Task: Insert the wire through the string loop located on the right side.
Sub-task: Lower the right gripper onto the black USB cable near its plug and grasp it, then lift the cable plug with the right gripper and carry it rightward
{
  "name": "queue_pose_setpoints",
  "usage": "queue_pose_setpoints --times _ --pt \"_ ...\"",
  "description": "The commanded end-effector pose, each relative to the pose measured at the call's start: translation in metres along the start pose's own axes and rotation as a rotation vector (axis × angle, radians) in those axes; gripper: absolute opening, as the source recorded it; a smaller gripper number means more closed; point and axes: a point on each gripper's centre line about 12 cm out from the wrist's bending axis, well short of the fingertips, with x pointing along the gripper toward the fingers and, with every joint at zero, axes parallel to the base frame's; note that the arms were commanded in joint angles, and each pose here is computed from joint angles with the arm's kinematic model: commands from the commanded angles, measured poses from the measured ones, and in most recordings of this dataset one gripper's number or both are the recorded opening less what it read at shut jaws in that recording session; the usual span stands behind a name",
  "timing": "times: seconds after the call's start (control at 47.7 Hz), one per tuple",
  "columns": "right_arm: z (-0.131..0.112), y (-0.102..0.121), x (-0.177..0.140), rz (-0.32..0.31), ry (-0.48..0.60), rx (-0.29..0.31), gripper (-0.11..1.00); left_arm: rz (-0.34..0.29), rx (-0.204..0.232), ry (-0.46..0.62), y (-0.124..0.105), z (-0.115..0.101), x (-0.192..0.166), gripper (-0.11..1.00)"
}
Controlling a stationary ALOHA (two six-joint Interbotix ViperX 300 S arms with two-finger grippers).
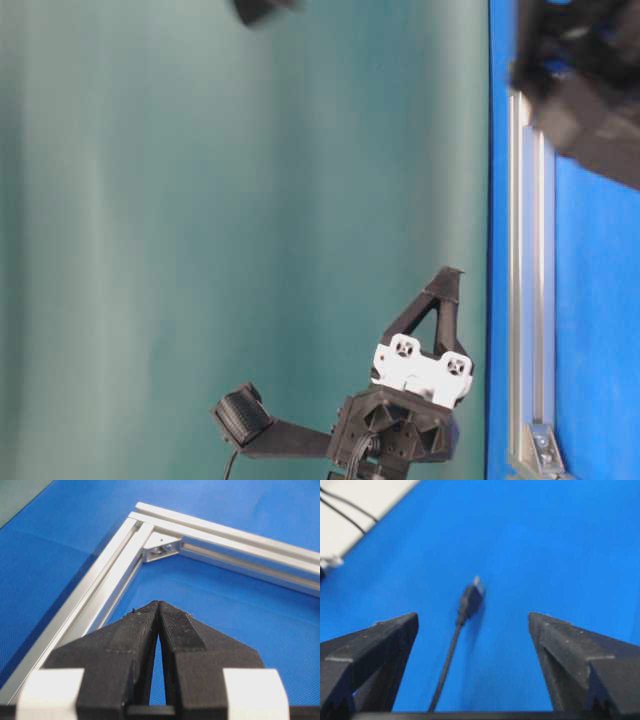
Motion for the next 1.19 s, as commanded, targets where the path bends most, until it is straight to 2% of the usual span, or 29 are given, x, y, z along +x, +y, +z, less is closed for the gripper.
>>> queue_pose_setpoints --times 0.0,0.168,0.398,0.545,0.608,0.796,0.901,0.964,1.174 --pt "0.005 0.001 0.006 -0.012 -0.018 0.024 0.82 -0.002 -0.001 -0.048 0.000 0.016 -0.001 0.00" --pt "-0.006 0.002 0.015 -0.025 0.004 0.047 0.82 -0.001 -0.002 -0.049 0.000 0.017 0.000 0.00" --pt "-0.007 0.005 0.018 -0.025 0.004 0.054 0.81 -0.001 -0.001 -0.046 0.000 0.016 -0.001 0.00" --pt "-0.009 0.004 0.019 -0.029 0.012 0.057 0.74 -0.001 -0.003 -0.043 0.000 0.015 -0.001 0.00" --pt "-0.010 0.004 0.019 -0.030 0.019 0.059 0.67 -0.001 -0.003 -0.043 0.000 0.015 -0.001 0.00" --pt "-0.017 0.004 0.022 -0.033 0.087 0.057 0.20 -0.001 -0.003 -0.043 0.000 0.015 -0.001 0.00" --pt "-0.015 0.005 0.023 -0.030 0.076 0.055 0.02 -0.001 -0.003 -0.041 0.000 0.015 -0.001 0.00" --pt "-0.013 0.005 0.023 -0.028 0.058 0.053 -0.02 -0.001 -0.003 -0.041 0.001 0.015 -0.001 0.00" --pt "-0.012 0.005 0.023 -0.027 0.051 0.052 -0.02 -0.001 -0.003 -0.040 0.001 0.015 -0.002 0.00"
